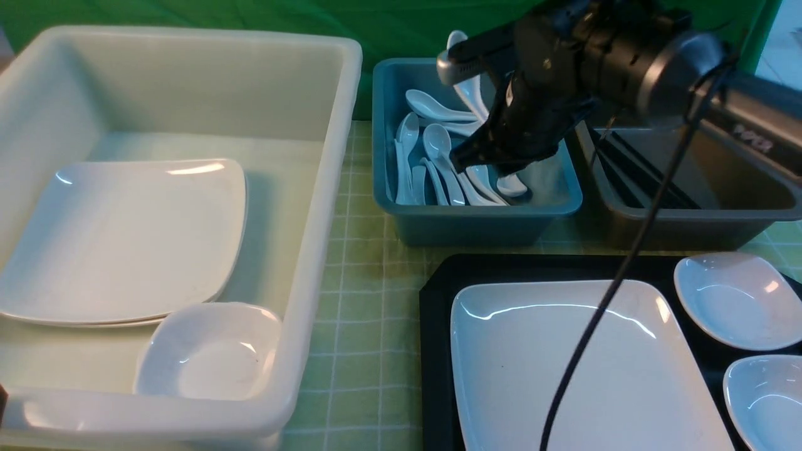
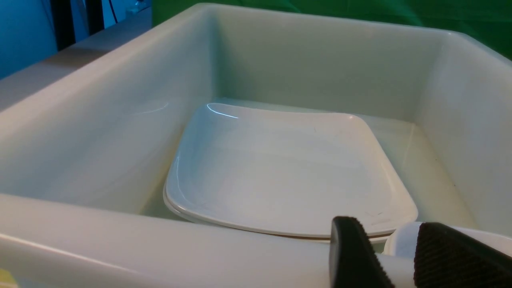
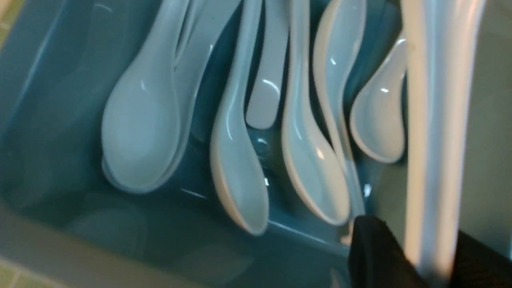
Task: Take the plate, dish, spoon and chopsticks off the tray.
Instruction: Use the right arm to put the soup spoon into the small storage box in the middle, then use the left arm to grab a plate from the dinner plate
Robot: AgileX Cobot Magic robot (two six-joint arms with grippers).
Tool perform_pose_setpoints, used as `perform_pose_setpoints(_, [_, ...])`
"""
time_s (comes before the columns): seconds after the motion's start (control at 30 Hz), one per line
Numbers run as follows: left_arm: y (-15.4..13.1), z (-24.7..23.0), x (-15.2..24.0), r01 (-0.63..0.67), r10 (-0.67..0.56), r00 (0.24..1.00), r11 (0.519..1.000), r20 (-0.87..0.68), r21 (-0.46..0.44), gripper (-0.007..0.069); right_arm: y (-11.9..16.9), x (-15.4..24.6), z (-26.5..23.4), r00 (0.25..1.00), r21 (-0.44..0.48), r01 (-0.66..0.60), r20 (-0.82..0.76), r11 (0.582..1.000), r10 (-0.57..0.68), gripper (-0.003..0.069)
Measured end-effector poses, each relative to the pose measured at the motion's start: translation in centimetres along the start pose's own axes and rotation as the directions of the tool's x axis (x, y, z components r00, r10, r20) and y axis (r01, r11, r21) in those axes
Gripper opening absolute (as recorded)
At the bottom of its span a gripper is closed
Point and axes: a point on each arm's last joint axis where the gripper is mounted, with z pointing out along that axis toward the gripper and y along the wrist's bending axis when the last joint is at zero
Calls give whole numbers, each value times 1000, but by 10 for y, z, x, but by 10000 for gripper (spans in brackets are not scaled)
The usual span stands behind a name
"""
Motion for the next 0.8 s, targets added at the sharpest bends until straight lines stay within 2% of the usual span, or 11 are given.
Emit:
perform_pose_setpoints(0.07, [0,0,0,0,0,1000,1000,0,0,222,3,4,18,996,0,-88,-22,996,88,157])
perform_pose_setpoints(0.17, [0,0,0,0,0,1000,1000,0,0,222,5,6,22,987,-4,-161,-30,987,161,286])
perform_pose_setpoints(0.2, [0,0,0,0,0,1000,1000,0,0,222,5,5,22,986,-5,-164,-28,987,163,286])
perform_pose_setpoints(0.23, [0,0,0,0,0,1000,1000,0,0,222,5,2,18,982,-6,-185,-27,983,185,377])
perform_pose_setpoints(0.3, [0,0,0,0,0,1000,1000,0,0,222,3,-2,9,983,-2,-181,-28,983,181,426])
perform_pose_setpoints(0.37, [0,0,0,0,0,1000,1000,0,0,222,1,-8,-7,991,2,-129,-41,992,129,426])
perform_pose_setpoints(0.43, [0,0,0,0,0,1000,1000,0,0,222,-2,-12,-29,996,-1,-64,-62,998,64,384])
perform_pose_setpoints(0.5, [0,0,0,0,0,1000,1000,0,0,222,-4,-20,-64,1000,-47,13,-27,999,-14,291])
perform_pose_setpoints(0.6, [0,0,0,0,0,1000,1000,0,0,222,-8,-24,-124,997,-134,50,70,990,-40,126])
perform_pose_setpoints(0.67, [0,0,0,0,0,1000,1000,0,0,222,-12,-23,-163,989,-174,65,141,983,-40,55])
perform_pose_setpoints(0.8, [0,0,0,-2,2,1000,1000,0,0,222,-23,-3,-253,954,-207,115,296,971,-50,14])
